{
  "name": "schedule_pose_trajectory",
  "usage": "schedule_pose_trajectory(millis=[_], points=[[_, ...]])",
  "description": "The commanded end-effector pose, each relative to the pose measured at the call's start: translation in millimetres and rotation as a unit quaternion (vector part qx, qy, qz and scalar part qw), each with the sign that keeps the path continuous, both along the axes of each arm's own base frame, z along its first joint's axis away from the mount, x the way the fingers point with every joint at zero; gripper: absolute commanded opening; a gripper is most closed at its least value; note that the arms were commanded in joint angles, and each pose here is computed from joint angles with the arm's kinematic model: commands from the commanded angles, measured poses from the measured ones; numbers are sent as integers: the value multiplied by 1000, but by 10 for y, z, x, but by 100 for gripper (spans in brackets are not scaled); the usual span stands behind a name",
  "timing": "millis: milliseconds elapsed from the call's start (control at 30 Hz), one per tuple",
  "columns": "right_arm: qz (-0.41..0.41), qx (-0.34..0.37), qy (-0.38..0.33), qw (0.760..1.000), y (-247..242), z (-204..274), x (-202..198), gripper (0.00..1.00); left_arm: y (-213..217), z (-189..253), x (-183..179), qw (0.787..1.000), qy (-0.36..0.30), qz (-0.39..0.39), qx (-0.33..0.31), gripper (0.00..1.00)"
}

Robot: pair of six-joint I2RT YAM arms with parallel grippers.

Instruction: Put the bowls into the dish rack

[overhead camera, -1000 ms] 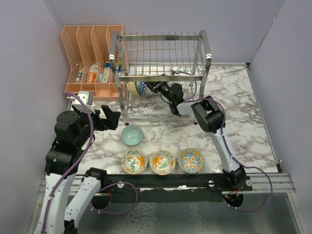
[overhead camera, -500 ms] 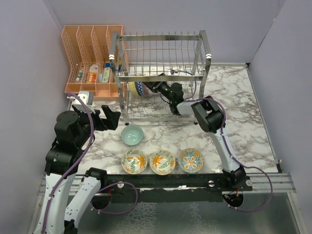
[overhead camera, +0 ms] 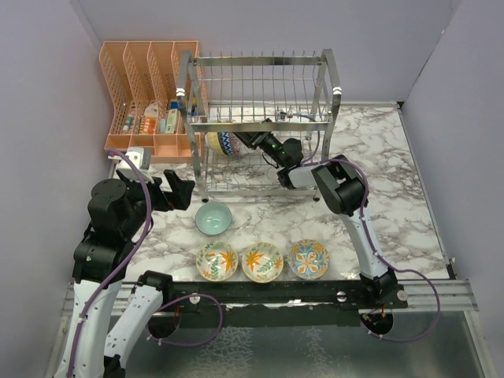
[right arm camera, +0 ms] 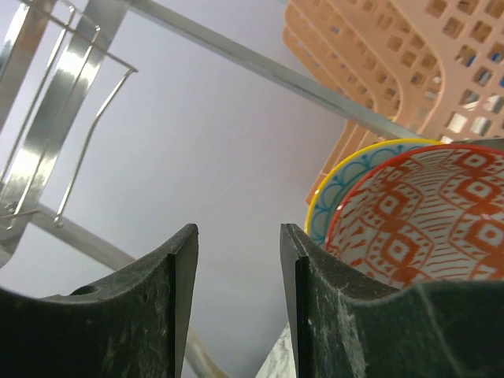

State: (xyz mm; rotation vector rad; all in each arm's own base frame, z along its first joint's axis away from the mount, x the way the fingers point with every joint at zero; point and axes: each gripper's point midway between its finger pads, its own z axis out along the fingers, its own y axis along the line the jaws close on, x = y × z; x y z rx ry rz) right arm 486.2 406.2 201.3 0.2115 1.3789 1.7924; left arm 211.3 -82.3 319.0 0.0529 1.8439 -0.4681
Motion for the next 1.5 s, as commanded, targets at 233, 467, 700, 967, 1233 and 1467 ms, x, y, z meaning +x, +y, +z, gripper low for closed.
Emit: schedule_pose_trajectory(millis=[233, 467, 700, 967, 1233, 1467], points=[[83, 29, -54, 995, -46, 561, -553, 46, 13, 29, 34, 1000, -8, 11, -10, 99], [212, -28, 9, 977, 134, 357, -906, 45, 11, 46, 9, 1000, -11, 13, -21, 99], [274, -92, 45, 956, 9, 203, -1389, 45, 3, 70, -21, 999, -12, 12, -29, 99], [305, -181, 79, 932, -124, -29, -1844, 45, 16, 134, -69, 999, -21, 14, -33, 99], [371, -258, 89, 888, -87, -254, -2402, 46, 31, 206, -158, 999, -30, 14, -39, 99], [343, -310, 97, 882, -133, -433, -2661, 47, 43, 210, -189, 999, -30, 16, -39, 99]])
